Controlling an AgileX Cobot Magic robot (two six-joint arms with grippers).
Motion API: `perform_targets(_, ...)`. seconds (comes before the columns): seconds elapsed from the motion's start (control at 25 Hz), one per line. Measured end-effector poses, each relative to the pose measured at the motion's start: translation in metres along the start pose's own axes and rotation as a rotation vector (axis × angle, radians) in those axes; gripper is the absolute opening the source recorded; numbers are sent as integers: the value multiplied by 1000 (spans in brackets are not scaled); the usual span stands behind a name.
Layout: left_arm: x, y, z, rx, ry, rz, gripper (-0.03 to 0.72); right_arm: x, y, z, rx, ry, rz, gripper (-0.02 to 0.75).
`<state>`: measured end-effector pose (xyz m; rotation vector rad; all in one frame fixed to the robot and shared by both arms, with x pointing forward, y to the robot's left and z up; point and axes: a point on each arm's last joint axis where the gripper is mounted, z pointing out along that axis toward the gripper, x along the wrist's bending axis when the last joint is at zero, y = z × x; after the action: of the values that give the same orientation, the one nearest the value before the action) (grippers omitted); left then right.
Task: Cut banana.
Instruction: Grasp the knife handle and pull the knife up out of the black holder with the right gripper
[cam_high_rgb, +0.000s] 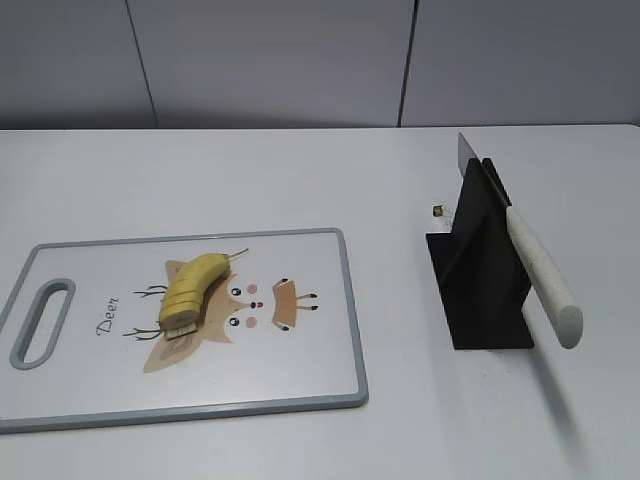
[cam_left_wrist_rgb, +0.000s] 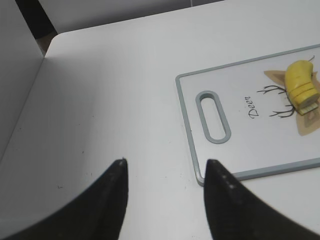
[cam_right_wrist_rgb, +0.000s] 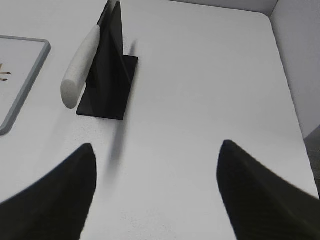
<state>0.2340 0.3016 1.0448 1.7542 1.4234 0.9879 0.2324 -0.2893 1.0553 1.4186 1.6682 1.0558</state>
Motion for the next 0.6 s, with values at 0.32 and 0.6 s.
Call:
perform_targets(0.32, 0, 0, 0, 0, 0, 0, 480, 0, 0, 0, 0, 0, 0, 563)
perform_targets(0.6, 0, 0, 0, 0, 0, 0, 480, 0, 0, 0, 0, 0, 0, 561)
